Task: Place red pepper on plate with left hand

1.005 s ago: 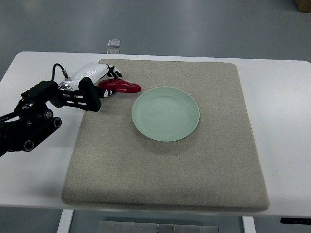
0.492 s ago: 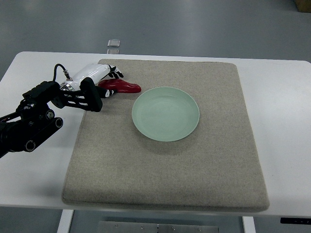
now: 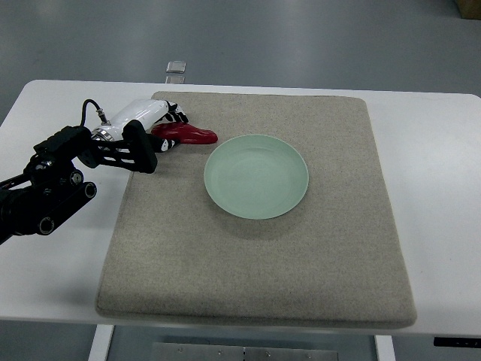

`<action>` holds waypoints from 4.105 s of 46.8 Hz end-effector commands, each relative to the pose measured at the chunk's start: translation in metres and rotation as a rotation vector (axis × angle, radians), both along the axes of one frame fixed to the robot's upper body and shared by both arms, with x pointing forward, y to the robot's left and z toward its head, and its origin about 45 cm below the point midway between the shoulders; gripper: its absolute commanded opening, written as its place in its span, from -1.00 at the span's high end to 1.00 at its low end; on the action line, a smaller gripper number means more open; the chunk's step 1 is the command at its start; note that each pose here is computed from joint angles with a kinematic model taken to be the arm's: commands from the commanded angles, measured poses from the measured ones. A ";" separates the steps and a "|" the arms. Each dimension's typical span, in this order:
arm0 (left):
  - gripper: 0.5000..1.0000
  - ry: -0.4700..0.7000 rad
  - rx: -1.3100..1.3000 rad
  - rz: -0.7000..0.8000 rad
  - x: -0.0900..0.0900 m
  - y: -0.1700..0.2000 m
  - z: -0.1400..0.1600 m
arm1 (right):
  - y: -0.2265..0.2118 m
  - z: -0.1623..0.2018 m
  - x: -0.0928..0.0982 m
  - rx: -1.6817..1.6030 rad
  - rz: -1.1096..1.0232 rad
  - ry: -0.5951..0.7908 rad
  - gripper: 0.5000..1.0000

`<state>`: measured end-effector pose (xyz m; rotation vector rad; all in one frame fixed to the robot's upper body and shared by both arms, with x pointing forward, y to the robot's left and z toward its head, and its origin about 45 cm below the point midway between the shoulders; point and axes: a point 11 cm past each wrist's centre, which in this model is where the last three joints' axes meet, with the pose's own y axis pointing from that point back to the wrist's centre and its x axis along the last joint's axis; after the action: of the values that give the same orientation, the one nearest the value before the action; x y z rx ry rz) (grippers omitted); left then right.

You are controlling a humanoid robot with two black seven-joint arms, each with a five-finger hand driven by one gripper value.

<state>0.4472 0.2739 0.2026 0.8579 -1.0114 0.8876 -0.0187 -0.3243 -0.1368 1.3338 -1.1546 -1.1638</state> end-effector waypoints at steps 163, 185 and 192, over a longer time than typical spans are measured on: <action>-0.51 -0.091 -0.009 -0.417 -0.041 -0.134 0.025 | 0.000 0.000 0.000 -0.001 0.000 0.000 -0.73; -0.97 -0.119 -0.323 -0.235 -0.029 -0.118 0.047 | 0.000 0.000 0.000 -0.001 0.000 0.000 -0.73; -0.97 -0.098 -0.553 -0.071 -0.016 -0.097 0.061 | 0.000 0.000 0.000 0.001 0.000 0.000 -0.73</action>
<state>0.4251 0.1663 0.2575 0.3544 -0.9011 0.9932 -0.0188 -0.3245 -0.1368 1.3334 -1.1547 -1.1635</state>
